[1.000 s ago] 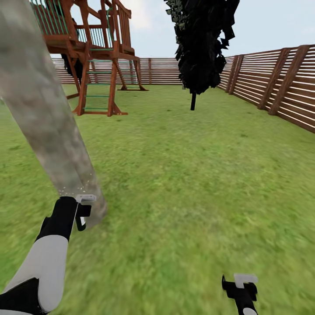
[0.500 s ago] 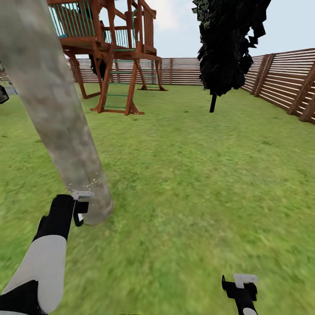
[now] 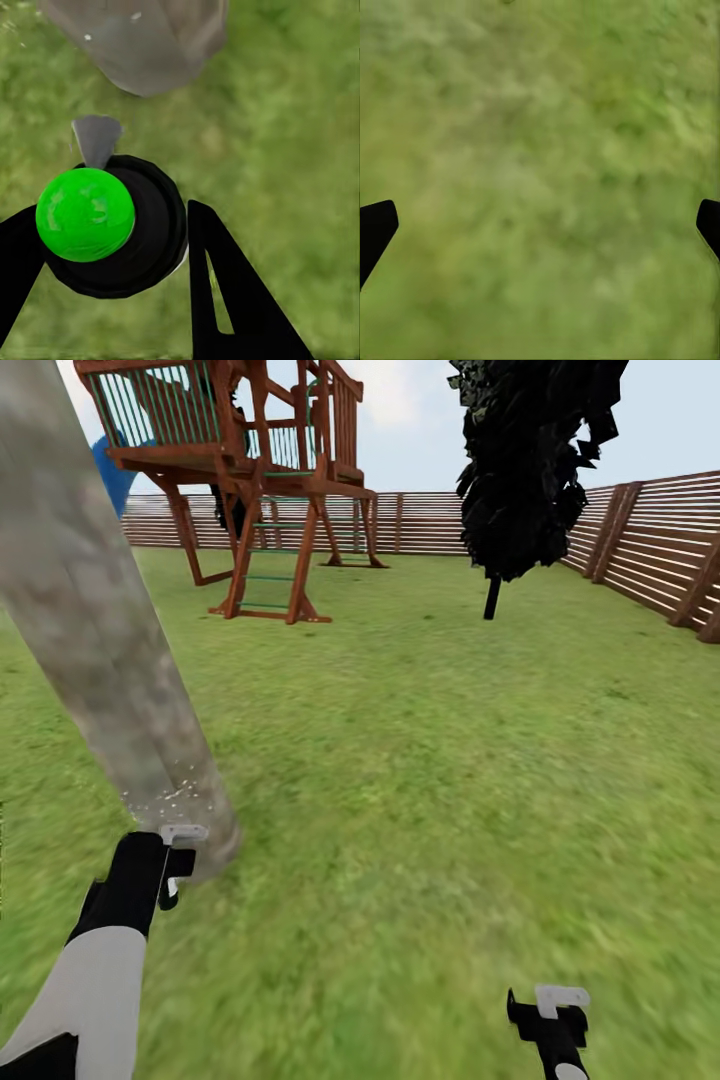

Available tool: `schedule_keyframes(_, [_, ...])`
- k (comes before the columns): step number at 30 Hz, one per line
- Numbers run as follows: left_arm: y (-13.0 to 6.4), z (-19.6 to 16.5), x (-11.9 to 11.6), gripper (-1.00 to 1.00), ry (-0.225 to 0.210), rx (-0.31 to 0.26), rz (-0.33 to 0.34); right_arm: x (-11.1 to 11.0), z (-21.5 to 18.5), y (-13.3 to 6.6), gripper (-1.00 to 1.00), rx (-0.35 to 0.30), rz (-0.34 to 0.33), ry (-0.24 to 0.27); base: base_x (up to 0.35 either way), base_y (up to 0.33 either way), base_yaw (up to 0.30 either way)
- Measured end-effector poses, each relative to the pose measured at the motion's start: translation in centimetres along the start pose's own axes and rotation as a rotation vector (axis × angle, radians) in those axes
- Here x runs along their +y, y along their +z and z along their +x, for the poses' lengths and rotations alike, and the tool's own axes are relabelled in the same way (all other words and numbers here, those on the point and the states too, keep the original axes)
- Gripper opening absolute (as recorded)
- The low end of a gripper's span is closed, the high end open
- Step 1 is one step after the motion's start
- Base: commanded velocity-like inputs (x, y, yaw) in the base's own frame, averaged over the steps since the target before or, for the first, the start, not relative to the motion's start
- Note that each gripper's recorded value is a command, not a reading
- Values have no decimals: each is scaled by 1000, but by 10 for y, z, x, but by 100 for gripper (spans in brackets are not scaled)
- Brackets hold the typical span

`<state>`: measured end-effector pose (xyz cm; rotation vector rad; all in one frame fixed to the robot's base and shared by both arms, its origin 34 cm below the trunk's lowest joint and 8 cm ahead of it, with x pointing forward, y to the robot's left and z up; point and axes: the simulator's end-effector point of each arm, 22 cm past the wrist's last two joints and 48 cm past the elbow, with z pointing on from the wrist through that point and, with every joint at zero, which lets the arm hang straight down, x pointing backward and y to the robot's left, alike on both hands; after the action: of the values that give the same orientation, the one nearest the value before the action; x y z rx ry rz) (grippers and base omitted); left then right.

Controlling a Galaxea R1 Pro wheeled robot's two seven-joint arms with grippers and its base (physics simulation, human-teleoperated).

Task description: In the garden, pick up the pesticide atomizer on the floor and spray pesticide onto both trees until each tree trunk is fully covered.

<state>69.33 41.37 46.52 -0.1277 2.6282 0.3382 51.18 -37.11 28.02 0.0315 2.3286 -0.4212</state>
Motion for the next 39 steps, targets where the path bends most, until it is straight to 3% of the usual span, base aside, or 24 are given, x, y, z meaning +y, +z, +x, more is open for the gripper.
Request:
schedule_keyframes(3, [5,16,8,-100,-1,23,-37,0,0,0,100,0,0,0,198,-234,268])
schedule_keyframes(5, [10,35,17,-100,-47,47,-42,0,0,0,100,0,0,0,197,-234,277])
schedule_keyframes(8, [13,35,21,-100,-71,21,-40,0,0,0,100,0,0,0,198,-234,278])
schedule_keyframes(13, [23,58,10,-100,-47,43,-26,0,0,0,100,0,1,1,196,-234,253])
schedule_keyframes(16, [24,61,16,-100,-40,45,-63,-1,0,0,100,0,1,1,184,-234,42])
schedule_keyframes(27, [24,63,23,-100,-41,48,-101,0,0,0,100,0,1,1,173,-238,16])
schedule_keyframes(39, [24,63,24,-100,-40,48,-103,0,0,0,100,0,1,1,138,-255,268])
